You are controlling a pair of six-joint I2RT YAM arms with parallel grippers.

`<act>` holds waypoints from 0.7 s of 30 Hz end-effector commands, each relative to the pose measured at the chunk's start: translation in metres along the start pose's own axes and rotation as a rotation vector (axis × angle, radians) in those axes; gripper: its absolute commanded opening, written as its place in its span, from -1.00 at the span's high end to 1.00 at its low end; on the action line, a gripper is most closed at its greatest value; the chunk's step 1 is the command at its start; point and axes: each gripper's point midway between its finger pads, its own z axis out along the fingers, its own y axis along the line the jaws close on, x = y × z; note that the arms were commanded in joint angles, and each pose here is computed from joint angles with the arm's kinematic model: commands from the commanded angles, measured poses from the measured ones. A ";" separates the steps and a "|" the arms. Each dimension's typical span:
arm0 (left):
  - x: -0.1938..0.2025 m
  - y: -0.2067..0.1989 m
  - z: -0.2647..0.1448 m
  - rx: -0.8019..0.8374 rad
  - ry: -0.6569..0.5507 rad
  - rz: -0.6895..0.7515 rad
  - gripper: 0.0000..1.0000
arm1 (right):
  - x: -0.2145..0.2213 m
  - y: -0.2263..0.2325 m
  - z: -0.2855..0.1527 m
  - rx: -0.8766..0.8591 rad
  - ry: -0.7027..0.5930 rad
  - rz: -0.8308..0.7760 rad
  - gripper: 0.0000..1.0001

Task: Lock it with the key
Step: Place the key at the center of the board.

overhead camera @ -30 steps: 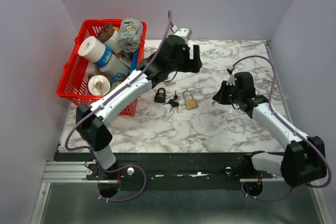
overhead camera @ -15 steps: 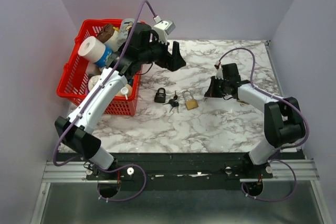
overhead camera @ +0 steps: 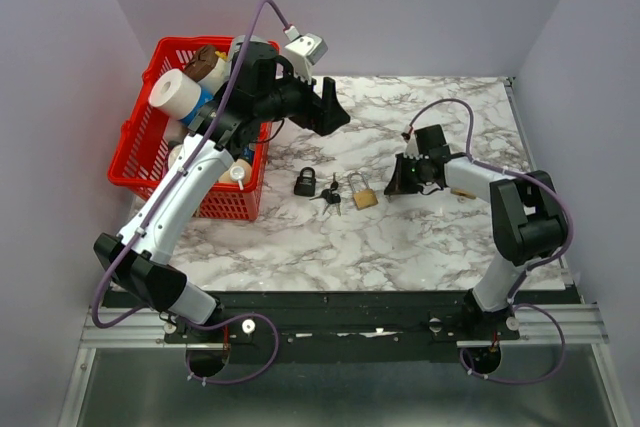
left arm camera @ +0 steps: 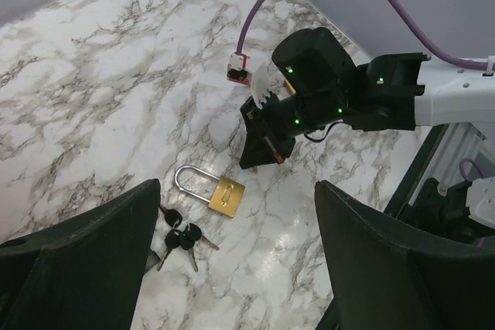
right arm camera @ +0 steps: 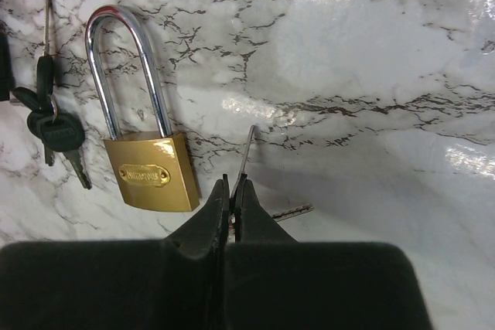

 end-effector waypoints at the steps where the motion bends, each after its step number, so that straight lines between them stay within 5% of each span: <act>1: -0.005 0.002 0.000 -0.009 -0.018 -0.002 -0.77 | 0.021 0.002 0.009 -0.009 0.089 0.037 0.99; 21: -0.006 0.007 -0.001 -0.017 -0.027 -0.039 -0.77 | 0.049 0.006 0.011 0.038 0.186 0.003 0.99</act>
